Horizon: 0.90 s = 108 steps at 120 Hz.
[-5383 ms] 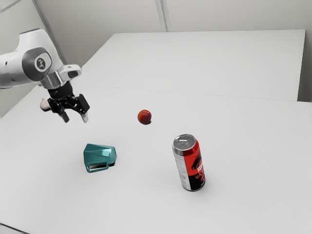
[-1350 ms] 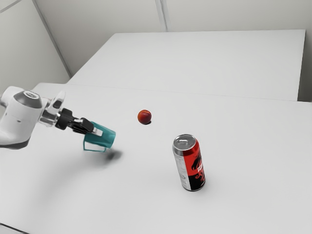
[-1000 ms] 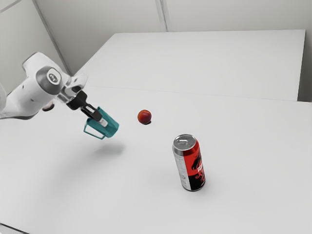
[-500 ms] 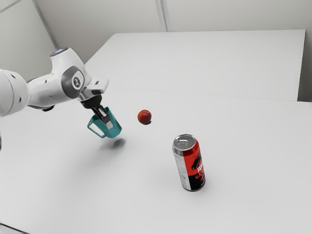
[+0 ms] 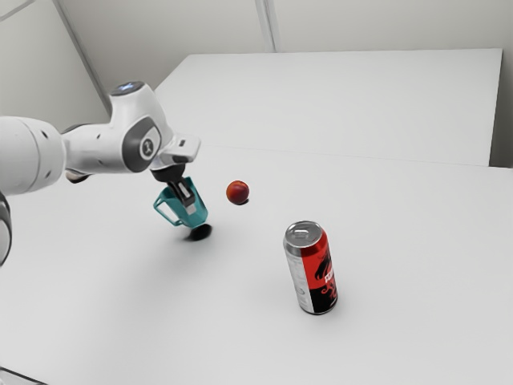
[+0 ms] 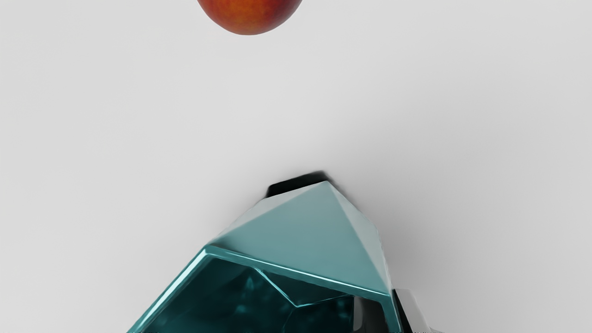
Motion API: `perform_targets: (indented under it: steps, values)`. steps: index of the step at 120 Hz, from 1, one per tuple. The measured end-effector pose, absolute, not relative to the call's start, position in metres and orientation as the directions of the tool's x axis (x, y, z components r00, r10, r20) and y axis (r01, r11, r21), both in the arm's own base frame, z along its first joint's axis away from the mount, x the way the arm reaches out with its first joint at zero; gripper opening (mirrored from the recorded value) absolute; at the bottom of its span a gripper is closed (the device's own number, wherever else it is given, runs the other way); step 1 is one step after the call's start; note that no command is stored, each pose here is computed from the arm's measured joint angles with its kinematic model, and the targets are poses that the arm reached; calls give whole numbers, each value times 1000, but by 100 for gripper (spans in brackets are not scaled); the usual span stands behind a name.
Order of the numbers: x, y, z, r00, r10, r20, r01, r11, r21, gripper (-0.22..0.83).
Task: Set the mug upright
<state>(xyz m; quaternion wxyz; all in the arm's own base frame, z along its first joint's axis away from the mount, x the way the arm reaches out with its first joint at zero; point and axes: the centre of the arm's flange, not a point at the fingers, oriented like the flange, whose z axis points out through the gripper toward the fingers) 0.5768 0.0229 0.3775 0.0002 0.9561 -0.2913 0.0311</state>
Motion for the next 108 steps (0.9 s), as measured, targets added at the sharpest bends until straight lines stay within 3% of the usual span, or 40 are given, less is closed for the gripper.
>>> perform_targets:
  steps: [81, 108]
  values:
    - [571, 17, 350, 869, -494, 42, -492, -869, -50, -16]
    - [571, 15, 349, 875, -481, 47, -479, -876, -45, -6]
